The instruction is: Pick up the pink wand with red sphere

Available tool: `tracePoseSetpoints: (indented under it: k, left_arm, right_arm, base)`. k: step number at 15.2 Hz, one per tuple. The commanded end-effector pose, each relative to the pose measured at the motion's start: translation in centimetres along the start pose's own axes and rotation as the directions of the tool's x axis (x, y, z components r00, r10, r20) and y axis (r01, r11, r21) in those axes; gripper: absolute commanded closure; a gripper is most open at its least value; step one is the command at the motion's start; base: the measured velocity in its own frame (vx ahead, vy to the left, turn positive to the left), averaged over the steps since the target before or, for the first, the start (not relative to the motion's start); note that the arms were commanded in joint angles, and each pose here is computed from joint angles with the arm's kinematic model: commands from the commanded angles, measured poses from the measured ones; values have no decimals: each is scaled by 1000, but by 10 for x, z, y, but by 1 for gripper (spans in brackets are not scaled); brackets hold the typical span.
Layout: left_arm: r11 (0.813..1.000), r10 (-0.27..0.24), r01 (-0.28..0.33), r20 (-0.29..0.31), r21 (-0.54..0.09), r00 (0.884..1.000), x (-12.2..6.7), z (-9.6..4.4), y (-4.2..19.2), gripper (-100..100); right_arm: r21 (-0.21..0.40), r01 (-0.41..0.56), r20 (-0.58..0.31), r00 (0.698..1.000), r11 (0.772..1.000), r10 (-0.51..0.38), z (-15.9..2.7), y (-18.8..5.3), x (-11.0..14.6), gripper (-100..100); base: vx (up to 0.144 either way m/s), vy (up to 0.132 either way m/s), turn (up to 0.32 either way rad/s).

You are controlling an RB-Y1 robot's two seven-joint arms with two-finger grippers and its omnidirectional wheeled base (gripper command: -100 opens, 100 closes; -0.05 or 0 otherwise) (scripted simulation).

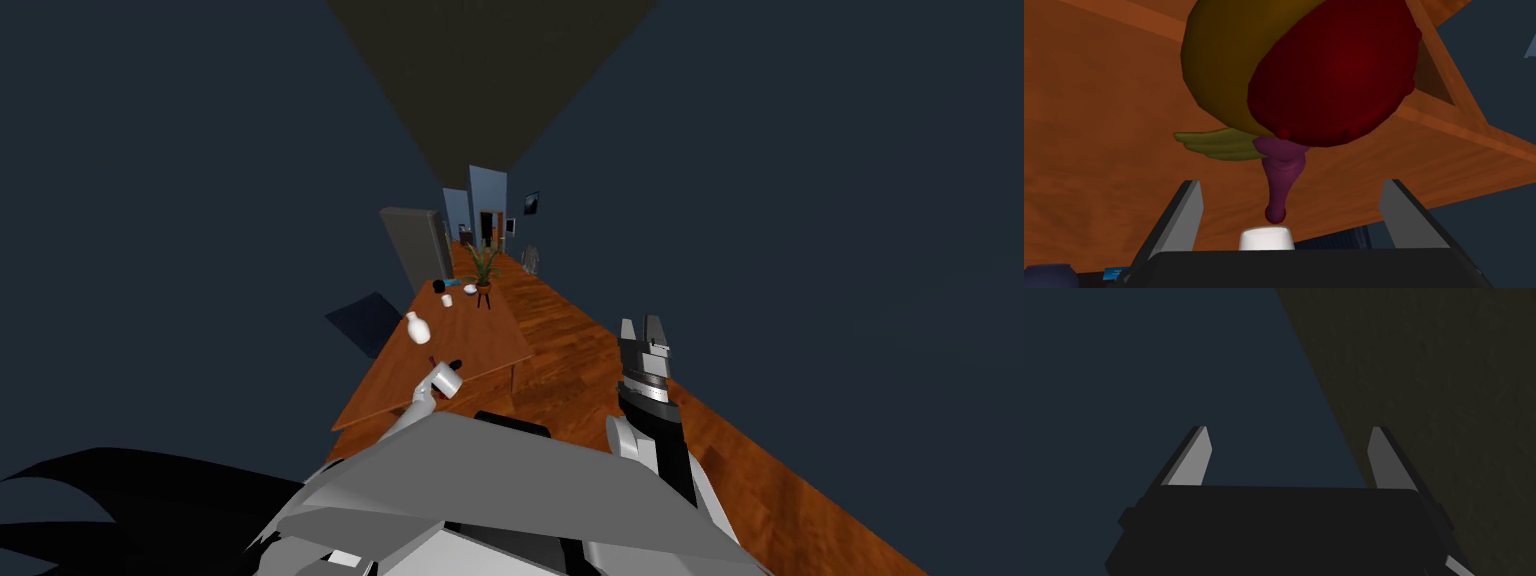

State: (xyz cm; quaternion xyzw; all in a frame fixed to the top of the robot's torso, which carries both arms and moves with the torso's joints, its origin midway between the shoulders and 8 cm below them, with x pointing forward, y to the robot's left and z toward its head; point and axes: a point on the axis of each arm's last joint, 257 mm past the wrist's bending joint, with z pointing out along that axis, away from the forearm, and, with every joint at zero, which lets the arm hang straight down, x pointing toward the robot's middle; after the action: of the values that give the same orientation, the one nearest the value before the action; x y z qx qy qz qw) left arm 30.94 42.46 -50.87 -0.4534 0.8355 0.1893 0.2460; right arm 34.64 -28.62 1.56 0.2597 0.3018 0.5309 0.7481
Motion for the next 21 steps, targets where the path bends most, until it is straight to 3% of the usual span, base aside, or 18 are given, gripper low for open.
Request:
tracePoseSetpoints:
  k: [1,2,3,12,13,14,21]
  left_arm:
    - [999,22,-21,23,-42,999,-7,10,23,-100]
    - [1000,10,-9,10,-19,1000,-3,5,9,-100]
    - [1000,3,-3,11,-28,1000,-6,15,15,-100]
    - [998,-41,41,4,-44,999,-18,46,33,-100]
    - [999,-33,33,5,-43,999,-17,42,31,-100]
    - [999,-23,23,7,-38,1000,-14,35,26,100]
    - [1000,3,-3,11,-28,1000,-6,15,15,100]
  right_arm:
    - [0,0,0,1000,1000,0,0,0,0,0]
    - [0,0,0,1000,1000,0,0,0,0,0]
    - [0,0,0,1000,1000,0,0,0,0,0]
    - [0,0,0,1000,1000,0,0,0,0,0]
    - [0,0,0,1000,1000,0,0,0,0,0]
    - [0,0,0,1000,1000,0,0,0,0,0]
    - [0,0,0,1000,1000,0,0,0,0,0]
  base:
    - [89,-141,-14]
    - [58,-81,5]
    - [9,-38,-63]
    - [-30,-4,-83]
    - [-18,-5,-25]
    - [10,3,113]
    - [26,7,73]
